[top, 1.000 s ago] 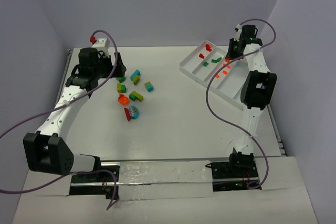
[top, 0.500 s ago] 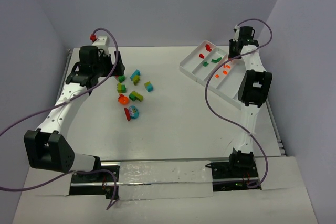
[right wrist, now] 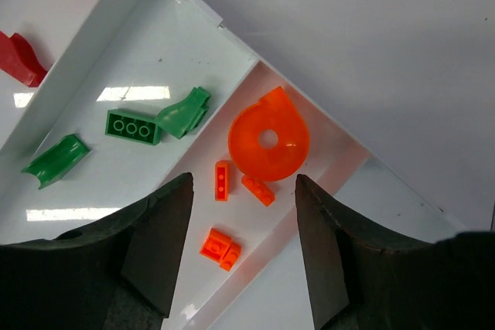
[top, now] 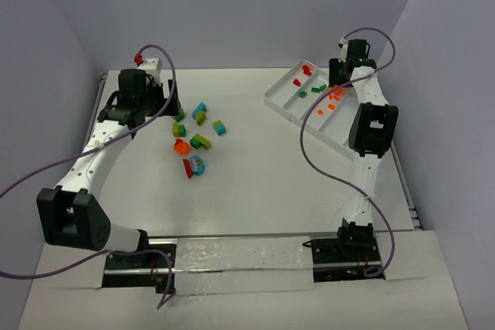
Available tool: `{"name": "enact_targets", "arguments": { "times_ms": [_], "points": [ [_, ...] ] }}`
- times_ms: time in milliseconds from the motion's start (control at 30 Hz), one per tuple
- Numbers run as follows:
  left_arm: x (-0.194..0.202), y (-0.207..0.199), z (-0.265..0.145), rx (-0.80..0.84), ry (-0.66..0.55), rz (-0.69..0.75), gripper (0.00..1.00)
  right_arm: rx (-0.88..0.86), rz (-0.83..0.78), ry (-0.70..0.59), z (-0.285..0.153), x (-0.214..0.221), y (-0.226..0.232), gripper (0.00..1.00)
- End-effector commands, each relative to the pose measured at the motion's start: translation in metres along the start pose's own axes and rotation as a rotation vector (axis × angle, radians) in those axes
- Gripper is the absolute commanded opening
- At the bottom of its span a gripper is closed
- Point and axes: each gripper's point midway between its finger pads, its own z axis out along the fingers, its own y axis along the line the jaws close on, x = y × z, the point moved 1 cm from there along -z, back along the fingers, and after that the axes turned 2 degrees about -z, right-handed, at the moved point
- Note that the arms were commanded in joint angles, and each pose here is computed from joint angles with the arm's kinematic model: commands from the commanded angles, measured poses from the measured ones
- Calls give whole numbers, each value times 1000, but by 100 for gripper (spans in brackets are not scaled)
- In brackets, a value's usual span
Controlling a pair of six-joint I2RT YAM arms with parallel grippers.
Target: Sort the legos into containers by color
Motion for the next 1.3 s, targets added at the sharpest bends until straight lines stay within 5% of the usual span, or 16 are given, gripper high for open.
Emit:
{"name": "enact_targets", "arguments": {
  "times_ms": [0, 300, 667, 867, 1267],
  "points": [
    [6, 22, 0, -49, 36, 15, 96, -39, -15, -125, -70, -50, 18, 65],
    [60, 52, 39, -41, 214, 10, 69, -253, -16, -202, -177, -55, 96, 95],
    [93, 37, 74, 96, 281, 54, 64, -435, -16, -115, -212, 21, 163, 99],
    [123, 24, 71, 158, 392, -49, 48, -449, -16, -101, -208, 28, 166, 99],
    [166, 18, 71, 178, 515, -148, 43, -491, 1, -84, -209, 31, 172, 99]
  ]
}}
